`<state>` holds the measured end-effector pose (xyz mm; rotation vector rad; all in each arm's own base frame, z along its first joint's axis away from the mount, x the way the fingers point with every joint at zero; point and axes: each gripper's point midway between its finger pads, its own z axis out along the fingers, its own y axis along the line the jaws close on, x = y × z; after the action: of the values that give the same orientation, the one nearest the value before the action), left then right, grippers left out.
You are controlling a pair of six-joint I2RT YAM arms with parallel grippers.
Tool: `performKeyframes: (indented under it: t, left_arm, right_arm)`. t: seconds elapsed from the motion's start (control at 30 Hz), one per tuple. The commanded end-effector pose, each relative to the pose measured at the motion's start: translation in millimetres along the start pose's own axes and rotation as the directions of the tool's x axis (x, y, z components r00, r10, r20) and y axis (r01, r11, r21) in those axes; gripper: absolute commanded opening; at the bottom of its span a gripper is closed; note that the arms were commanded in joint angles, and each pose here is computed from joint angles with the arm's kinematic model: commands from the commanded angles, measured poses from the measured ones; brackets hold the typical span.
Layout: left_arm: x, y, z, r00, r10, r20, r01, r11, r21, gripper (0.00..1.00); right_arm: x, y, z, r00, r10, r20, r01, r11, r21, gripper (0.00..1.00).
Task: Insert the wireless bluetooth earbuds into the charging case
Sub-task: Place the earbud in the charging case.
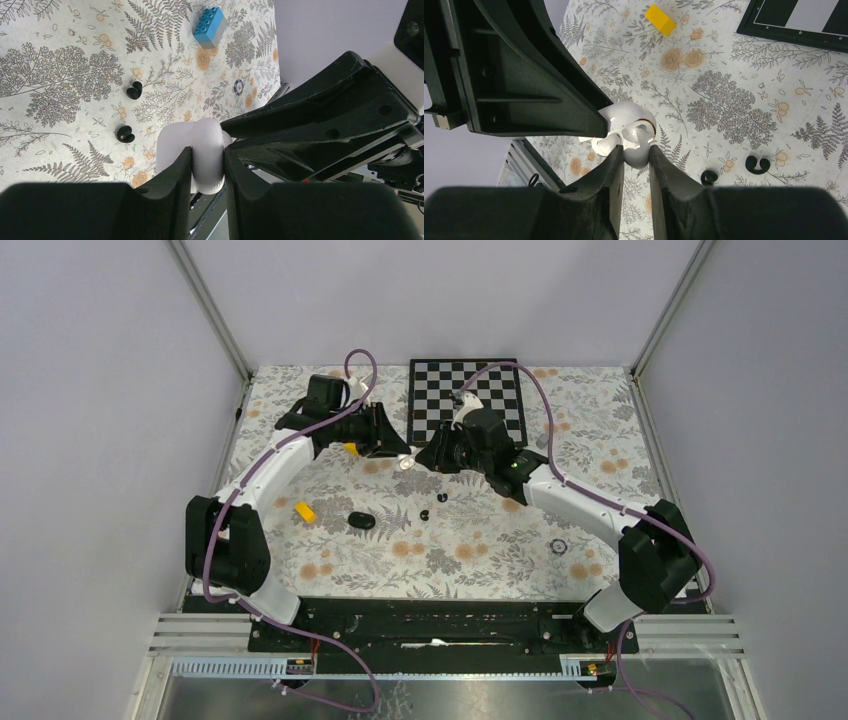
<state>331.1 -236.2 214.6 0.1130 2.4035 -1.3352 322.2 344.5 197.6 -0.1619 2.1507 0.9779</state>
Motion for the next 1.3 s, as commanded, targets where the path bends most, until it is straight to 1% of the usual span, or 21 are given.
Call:
performKeyframes:
  t: [0.0,0.37,0.8,0.83,0.9,1.0,1.17,1.27]
  left_arm:
    - [-13,-30,-13,0.995,0.079,0.061,-0.082,0.996,0.038,0.00]
    - [-11,-36,-15,0.994,0.088,0.058,-0.091,0.995,0.051,0.00]
    - [-6,-40,-12,0.996,0.080,0.036,-0.082,0.994,0.071,0.00]
    - [-6,-40,-12,0.996,0.078,0.035,-0.081,0.994,0.073,0.00]
    - [-6,-40,-12,0.997,0.075,0.032,-0.077,0.994,0.074,0.00]
    - [-6,-38,-11,0.997,0.071,0.032,-0.073,0.995,0.069,0.00]
    - [-6,-34,-9,0.997,0.068,0.032,-0.070,0.996,0.058,0.00]
    - [-6,-31,-7,0.998,0.064,0.027,-0.065,0.996,0.055,0.00]
  right_arm:
    - [-16,14,2,0.999,-0.033,0.038,0.034,0.999,-0.015,0.23]
    - [-13,10,8,0.997,-0.071,0.034,0.070,0.997,0.033,0.23]
    - [-8,14,17,0.996,-0.091,0.021,0.090,0.995,0.037,0.23]
    - [-7,14,17,0.996,-0.093,0.019,0.092,0.995,0.037,0.24]
    - [-5,14,19,0.996,-0.093,0.015,0.093,0.995,0.034,0.29]
    - [-4,15,19,0.995,-0.095,0.014,0.094,0.995,0.031,0.32]
    - [-7,16,14,0.995,-0.097,0.027,0.096,0.995,0.034,0.46]
    - [-8,16,11,0.994,-0.099,0.035,0.098,0.995,0.036,0.52]
